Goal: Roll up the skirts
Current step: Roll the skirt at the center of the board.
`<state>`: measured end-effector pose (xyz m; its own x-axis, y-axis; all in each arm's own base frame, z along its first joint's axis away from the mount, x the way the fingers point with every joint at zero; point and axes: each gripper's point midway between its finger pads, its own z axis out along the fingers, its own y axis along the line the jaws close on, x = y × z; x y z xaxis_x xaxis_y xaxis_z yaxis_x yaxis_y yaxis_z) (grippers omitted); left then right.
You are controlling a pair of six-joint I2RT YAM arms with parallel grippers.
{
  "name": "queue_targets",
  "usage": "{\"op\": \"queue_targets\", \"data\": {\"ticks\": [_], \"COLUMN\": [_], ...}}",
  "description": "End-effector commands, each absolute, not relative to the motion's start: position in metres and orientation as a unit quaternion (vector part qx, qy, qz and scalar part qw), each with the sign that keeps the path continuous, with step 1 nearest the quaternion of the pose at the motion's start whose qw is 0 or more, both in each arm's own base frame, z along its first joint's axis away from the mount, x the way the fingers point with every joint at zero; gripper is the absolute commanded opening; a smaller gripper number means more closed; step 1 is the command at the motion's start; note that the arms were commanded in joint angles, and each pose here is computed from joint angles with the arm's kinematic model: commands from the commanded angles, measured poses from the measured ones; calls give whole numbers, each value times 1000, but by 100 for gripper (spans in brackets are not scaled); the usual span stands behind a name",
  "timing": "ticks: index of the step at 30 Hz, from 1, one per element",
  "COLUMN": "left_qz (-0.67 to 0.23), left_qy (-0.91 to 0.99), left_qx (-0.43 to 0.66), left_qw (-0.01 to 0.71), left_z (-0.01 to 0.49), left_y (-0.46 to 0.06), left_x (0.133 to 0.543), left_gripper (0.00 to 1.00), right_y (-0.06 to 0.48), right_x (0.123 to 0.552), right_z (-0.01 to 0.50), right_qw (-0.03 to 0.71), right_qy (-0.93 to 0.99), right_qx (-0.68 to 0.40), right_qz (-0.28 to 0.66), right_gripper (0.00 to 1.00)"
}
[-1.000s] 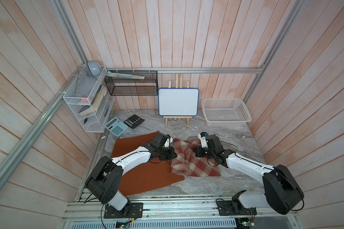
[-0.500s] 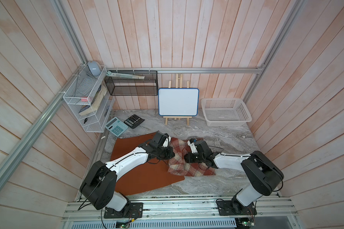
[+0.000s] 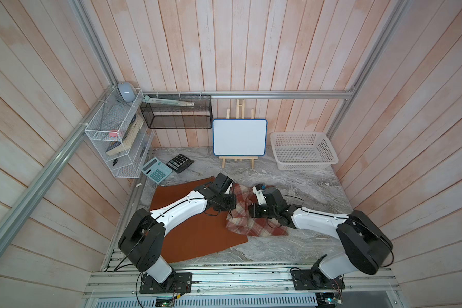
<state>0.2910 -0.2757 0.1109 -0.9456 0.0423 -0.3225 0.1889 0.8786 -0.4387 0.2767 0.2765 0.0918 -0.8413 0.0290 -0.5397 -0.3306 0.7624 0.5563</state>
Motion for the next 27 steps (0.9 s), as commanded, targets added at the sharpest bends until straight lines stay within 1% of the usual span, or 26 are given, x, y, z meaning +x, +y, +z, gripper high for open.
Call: {"op": "queue_targets", "data": {"ticks": [1,3,6,12,17,21,27], "left_qz": [-181,-158,-132,-97,-102,-99,-99], "left_qy": [968,974,978,980,978,979,978], "left_qx": [66,69,65,66,73,78,77], "left_qw": [161,147,147,161,169,161,168], "left_z": [106,99,96,107,117,115,121], "left_y": [-260,-254,-250,-256,-281,-300,-324], "left_x": [299,299,304,318,323,324,329], "left_gripper": [0,0,0,0,0,0,0], "right_y": [237,215,199,192,188,192,197], "right_x": [282,287,287,276,268,265,264], "right_z": [102,98,79,36,10,5,10], "right_qw": [308,321,306,265,240,234,236], "right_qy": [909,913,922,940,949,948,943], "right_qx": [-56,-33,-18,-23,-24,-25,-29], "right_qz": [274,251,238,211,201,214,232], "right_gripper": [0,0,0,0,0,0,0]}}
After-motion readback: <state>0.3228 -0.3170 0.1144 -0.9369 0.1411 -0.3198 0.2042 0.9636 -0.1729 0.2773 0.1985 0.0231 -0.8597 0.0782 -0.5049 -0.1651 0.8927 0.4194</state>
